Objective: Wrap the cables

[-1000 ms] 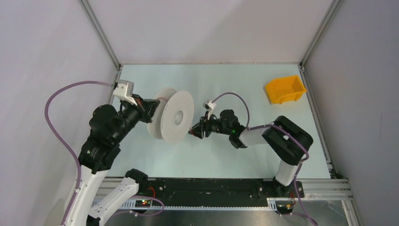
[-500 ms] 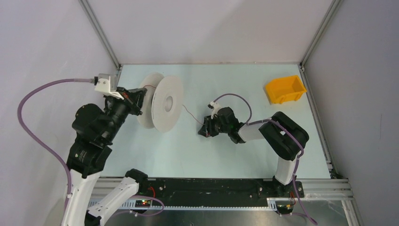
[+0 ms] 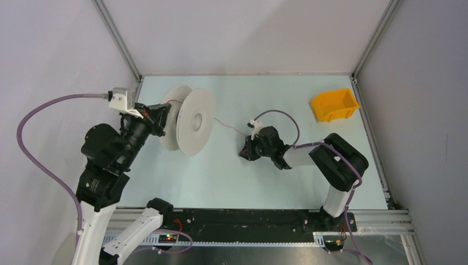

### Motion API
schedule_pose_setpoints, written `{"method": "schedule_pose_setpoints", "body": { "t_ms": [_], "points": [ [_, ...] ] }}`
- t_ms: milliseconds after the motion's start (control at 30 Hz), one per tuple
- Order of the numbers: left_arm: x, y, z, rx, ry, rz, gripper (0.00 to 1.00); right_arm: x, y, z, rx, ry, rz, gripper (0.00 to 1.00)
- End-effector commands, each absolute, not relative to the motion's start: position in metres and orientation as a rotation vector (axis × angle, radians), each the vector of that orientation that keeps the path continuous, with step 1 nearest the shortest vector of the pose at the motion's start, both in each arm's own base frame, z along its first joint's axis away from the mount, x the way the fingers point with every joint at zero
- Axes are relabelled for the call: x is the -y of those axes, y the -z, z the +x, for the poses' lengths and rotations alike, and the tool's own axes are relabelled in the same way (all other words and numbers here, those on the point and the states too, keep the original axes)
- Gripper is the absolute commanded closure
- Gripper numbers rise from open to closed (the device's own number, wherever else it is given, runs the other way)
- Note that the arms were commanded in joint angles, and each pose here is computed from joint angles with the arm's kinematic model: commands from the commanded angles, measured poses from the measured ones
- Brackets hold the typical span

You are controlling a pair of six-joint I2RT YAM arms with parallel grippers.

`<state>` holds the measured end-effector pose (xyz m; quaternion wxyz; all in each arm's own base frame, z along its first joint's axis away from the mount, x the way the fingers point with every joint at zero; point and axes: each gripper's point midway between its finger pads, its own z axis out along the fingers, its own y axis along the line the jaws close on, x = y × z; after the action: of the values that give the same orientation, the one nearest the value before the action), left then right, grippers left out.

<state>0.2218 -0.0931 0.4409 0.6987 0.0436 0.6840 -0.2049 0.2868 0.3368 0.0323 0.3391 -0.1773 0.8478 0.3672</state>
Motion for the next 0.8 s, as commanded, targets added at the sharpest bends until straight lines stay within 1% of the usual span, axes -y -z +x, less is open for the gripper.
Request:
{"method": "schedule_pose_setpoints", "body": {
  "t_ms": [0,33,233,433,567,600,633,667,700,733,767],
  "points": [
    [0.095,-0.463,0.215,-1.429,0.515,0.085,1.00,-0.340,-0.071,0.290,-2.041,-0.990,-0.516,0.95],
    [0.094,-0.461,0.215,-1.430,0.507,0.083,1.00,-0.339,-0.078,0.290,-2.020,-0.991,-0.528,1.00],
    [0.082,-0.458,0.225,-1.446,0.451,0.002,1.00,-0.337,-0.088,0.273,-1.987,-0.963,-0.635,1.00],
    [0.089,-0.459,0.239,-1.469,0.542,-0.108,1.00,-0.352,-0.096,0.246,-1.939,-0.873,-0.755,1.00],
    [0.083,-0.450,0.253,-1.483,0.554,-0.232,1.00,-0.369,-0.120,0.219,-1.845,-0.837,-0.850,1.00],
    [0.082,-0.445,0.257,-1.493,0.551,-0.258,1.00,-0.376,-0.134,0.211,-1.797,-0.830,-0.879,1.00],
    [0.076,-0.444,0.260,-1.487,0.525,-0.289,1.00,-0.381,-0.136,0.198,-1.788,-0.829,-0.923,1.00],
    [0.071,-0.438,0.265,-1.492,0.491,-0.313,1.00,-0.383,-0.150,0.197,-1.744,-0.807,-0.934,1.00],
    [0.067,-0.435,0.267,-1.494,0.456,-0.317,1.00,-0.388,-0.153,0.184,-1.720,-0.801,-0.993,1.00],
    [0.066,-0.429,0.271,-1.510,0.430,-0.315,1.00,-0.388,-0.164,0.185,-1.701,-0.777,-0.982,1.00],
    [0.063,-0.422,0.274,-1.522,0.385,-0.299,1.00,-0.392,-0.174,0.175,-1.662,-0.778,-1.013,1.00]
  ]
}}
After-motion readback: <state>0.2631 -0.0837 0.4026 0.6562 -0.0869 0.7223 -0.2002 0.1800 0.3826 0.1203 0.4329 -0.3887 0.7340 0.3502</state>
